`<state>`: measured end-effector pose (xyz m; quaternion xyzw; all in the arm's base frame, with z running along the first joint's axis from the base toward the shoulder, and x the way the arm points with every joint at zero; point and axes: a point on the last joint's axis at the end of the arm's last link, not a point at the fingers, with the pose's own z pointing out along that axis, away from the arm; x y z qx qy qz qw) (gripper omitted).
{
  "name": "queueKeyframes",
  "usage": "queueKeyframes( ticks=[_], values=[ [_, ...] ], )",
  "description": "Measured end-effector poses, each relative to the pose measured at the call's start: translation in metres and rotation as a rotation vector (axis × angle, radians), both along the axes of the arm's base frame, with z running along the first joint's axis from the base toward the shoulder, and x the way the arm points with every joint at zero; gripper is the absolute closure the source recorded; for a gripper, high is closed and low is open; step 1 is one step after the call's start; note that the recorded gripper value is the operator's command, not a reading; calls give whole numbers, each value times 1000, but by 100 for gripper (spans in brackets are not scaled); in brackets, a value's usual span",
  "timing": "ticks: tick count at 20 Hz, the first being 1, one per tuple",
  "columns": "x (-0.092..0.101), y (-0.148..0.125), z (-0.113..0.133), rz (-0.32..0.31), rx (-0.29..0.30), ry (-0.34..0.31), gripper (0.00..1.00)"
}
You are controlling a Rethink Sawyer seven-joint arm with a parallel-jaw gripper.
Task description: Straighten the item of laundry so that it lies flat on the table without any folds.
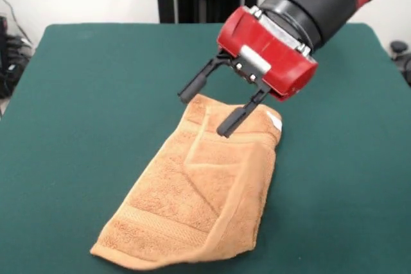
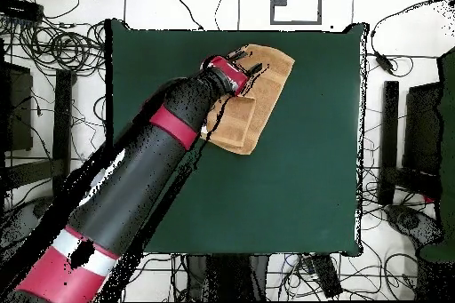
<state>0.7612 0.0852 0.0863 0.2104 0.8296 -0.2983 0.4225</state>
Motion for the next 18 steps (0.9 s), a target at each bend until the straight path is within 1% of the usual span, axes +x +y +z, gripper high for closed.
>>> queueKeyframes(
  ticks=[1,2,4,7,9,10,12,14,15,16,18],
  values=[
    [11,-9,3,-14,8,-23,0],
    [15,-13,3,-19,15,-28,0],
    [29,-29,3,-36,39,-44,0],
    [44,-51,4,-63,68,-59,0],
    [59,-84,9,-119,120,-78,0],
    [62,-92,11,-134,135,-83,0],
    [71,-120,20,-206,220,-102,0],
    [74,-133,24,-246,286,-97,0],
    [76,-143,25,-281,355,-85,0],
    [78,-148,26,-301,402,-73,0],
    [86,-165,30,-340,549,-19,0]
  ],
)
